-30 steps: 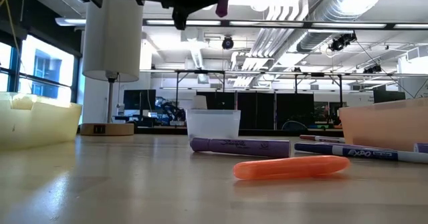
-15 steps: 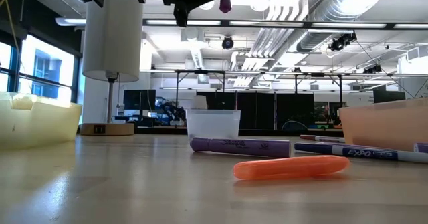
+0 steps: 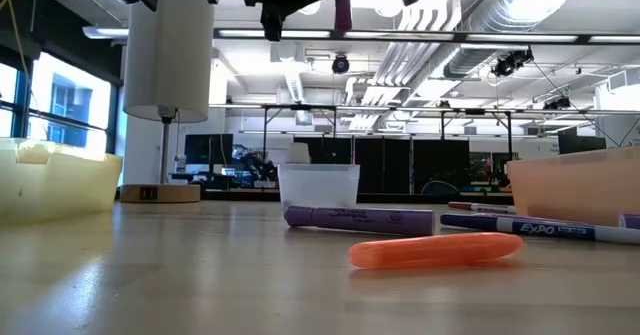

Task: Pick & Place Markers
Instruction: Put the purple highlighter pen into the orange bin

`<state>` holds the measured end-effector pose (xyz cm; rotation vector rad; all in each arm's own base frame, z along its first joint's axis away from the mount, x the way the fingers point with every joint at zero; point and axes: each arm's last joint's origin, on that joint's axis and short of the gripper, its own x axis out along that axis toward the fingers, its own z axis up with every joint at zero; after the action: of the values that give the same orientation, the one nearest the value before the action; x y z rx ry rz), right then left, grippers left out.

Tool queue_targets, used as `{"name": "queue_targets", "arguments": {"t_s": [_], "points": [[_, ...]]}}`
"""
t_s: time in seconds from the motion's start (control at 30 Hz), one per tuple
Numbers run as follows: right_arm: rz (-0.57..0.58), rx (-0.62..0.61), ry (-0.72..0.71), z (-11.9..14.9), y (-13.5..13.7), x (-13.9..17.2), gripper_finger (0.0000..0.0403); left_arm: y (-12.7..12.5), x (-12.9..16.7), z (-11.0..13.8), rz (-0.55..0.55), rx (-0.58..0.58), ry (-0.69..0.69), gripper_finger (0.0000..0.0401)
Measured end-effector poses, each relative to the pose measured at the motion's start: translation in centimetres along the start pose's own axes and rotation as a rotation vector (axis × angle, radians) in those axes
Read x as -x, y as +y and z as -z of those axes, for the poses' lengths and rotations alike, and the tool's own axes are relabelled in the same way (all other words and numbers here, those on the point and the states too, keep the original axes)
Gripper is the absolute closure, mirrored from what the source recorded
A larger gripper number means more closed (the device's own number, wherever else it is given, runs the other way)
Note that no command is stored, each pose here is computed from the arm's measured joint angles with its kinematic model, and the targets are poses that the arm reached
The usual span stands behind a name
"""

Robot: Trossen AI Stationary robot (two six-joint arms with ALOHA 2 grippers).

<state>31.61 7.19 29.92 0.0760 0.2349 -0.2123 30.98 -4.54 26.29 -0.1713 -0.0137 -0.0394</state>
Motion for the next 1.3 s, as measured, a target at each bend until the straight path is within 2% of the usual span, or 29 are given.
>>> {"name": "queue_targets", "arguments": {"t_s": [0.13, 0.3, 0.4, 0.57, 0.73, 0.83, 0.97, 1.2, 1.3], "points": [[0.014, 0.003, 0.021, 0.2, -0.1, 0.0, 0.0335, 0.1, 0.0, 0.1, -0.025, -0.012, 0.005, 0.0219], [0.091, -0.013, 0.093, 0.9, -0.6, 0.4, 0.0333, 0.7, 0.8, 0.3, -0.206, -0.139, 0.101, 0.0181], [0.131, -0.058, 0.147, 0.9, -1.1, 1.5, 0.0334, 0.8, 2.7, -1.6, -0.272, -0.146, 0.116, 0.0180], [0.222, -0.202, 0.255, 1.2, -2.1, 4.3, 0.0333, 0.9, 6.3, -3.0, -0.294, -0.120, 0.241, 0.0186], [0.333, -0.392, 0.477, 3.0, -3.1, 7.3, 0.0335, 1.1, 10.2, -3.4, -0.347, -0.028, 0.371, 0.0189], [0.427, -0.487, 0.623, 4.1, -3.5, 8.9, 0.0335, 0.8, 11.6, -2.3, -0.397, -0.016, 0.422, 0.0190], [0.540, -0.569, 0.786, 5.3, -3.7, 10.3, 0.0334, 0.1, 13.0, -1.1, -0.394, 0.004, 0.413, 0.0190], [0.679, -0.608, 0.935, 6.4, -3.7, 11.2, 0.0333, 0.0, 14.0, 1.4, -0.445, 0.050, 0.441, 0.0190], [0.690, -0.617, 0.995, 7.5, -3.7, 11.0, 0.0332, 0.0, 14.1, 1.5, -0.448, 0.072, 0.439, 0.0190]]}}
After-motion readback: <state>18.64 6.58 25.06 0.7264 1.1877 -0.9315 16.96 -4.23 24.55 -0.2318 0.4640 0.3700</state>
